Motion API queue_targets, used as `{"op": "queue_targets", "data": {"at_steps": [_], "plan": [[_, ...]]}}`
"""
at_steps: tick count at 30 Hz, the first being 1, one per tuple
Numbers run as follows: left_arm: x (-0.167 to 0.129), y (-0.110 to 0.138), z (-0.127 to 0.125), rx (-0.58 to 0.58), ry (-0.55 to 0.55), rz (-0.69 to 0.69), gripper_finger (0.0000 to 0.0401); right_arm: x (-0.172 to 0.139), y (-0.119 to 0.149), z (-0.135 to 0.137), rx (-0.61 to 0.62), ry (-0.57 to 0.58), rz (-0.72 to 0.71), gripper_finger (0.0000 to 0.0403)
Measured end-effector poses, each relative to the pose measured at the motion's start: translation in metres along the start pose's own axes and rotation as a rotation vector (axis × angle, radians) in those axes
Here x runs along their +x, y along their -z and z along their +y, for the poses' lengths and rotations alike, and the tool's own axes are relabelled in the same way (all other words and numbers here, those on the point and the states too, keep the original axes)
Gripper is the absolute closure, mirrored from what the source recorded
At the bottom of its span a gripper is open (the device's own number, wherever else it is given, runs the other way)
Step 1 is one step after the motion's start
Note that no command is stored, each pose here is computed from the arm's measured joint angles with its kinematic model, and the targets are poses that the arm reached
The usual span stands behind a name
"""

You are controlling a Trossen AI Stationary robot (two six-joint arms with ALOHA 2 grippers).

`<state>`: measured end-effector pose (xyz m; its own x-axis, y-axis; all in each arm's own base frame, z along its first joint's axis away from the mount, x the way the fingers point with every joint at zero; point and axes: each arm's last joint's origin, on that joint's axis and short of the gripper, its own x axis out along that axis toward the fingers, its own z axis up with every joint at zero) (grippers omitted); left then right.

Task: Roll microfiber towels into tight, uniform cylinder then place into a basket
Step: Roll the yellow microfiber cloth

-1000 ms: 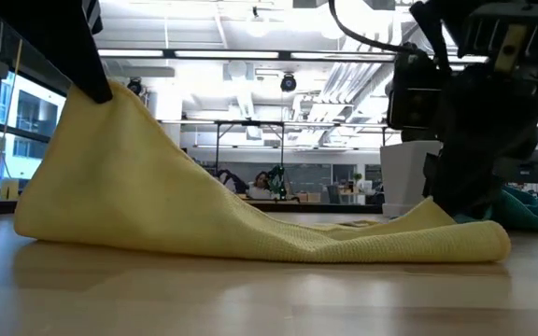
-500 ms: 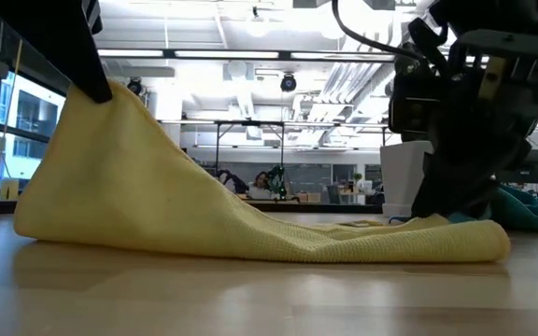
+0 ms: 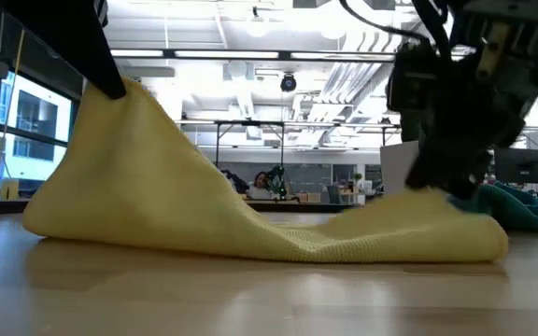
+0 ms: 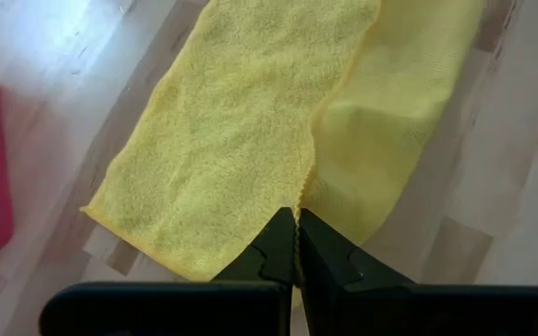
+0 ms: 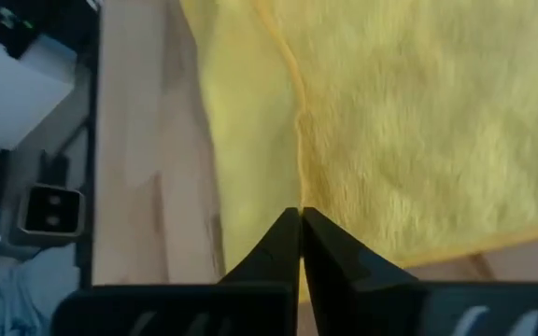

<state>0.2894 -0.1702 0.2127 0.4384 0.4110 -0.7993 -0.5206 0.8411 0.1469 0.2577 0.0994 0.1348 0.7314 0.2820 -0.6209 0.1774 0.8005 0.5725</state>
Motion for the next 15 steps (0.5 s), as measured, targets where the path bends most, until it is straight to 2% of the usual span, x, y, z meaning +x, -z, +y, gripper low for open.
{"op": "queue_targets", "data": {"at_steps": [6,11,15], "plan": [[0.003,-0.004,0.003,-0.002,-0.025,-0.012,0.0401,-0.021,-0.014,0.001,-0.021,0.015,-0.039,0.0402],[0.004,-0.011,0.01,-0.016,-0.069,-0.058,0.0401,-0.036,-0.021,-0.007,-0.048,0.12,-0.069,0.0402],[0.011,-0.017,0.02,-0.021,-0.121,-0.033,0.0401,-0.039,-0.025,-0.019,-0.059,0.201,-0.071,0.0403]]}}
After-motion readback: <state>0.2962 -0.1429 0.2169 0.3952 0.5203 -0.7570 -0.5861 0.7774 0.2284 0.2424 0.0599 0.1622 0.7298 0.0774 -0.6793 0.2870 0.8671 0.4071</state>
